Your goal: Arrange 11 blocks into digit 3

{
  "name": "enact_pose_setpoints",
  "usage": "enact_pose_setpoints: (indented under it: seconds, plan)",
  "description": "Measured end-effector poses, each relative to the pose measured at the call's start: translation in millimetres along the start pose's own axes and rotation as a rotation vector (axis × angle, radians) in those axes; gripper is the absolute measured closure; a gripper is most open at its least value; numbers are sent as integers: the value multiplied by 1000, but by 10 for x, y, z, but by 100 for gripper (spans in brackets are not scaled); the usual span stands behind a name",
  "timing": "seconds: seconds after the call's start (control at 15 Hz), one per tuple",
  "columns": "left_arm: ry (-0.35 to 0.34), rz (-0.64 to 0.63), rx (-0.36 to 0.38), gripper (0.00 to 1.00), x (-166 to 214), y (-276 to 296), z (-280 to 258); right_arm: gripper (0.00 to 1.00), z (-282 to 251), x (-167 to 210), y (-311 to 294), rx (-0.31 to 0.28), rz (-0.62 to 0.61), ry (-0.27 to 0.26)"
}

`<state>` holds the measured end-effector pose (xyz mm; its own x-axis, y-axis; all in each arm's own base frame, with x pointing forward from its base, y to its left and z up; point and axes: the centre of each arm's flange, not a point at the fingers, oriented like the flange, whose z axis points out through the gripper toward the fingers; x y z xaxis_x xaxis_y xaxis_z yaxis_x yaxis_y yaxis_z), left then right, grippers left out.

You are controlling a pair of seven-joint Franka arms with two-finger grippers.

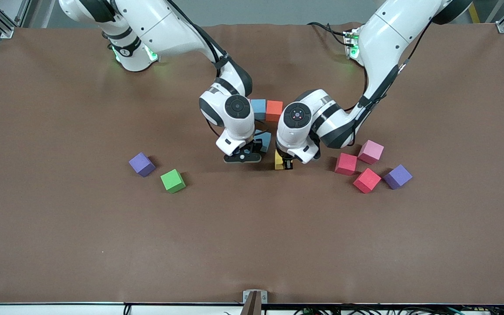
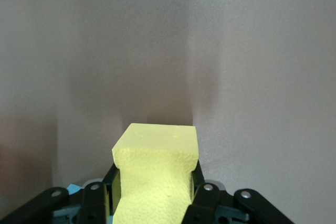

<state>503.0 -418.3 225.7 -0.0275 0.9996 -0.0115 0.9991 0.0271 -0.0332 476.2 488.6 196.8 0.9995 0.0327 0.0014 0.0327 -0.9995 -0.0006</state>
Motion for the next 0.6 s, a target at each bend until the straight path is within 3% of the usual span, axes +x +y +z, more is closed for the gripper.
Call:
enact_pose_setpoints:
  seconds: [0.6]
  plan:
    - [3, 6, -5, 47, -1, 0, 0, 44, 1, 2, 3, 0, 5, -1]
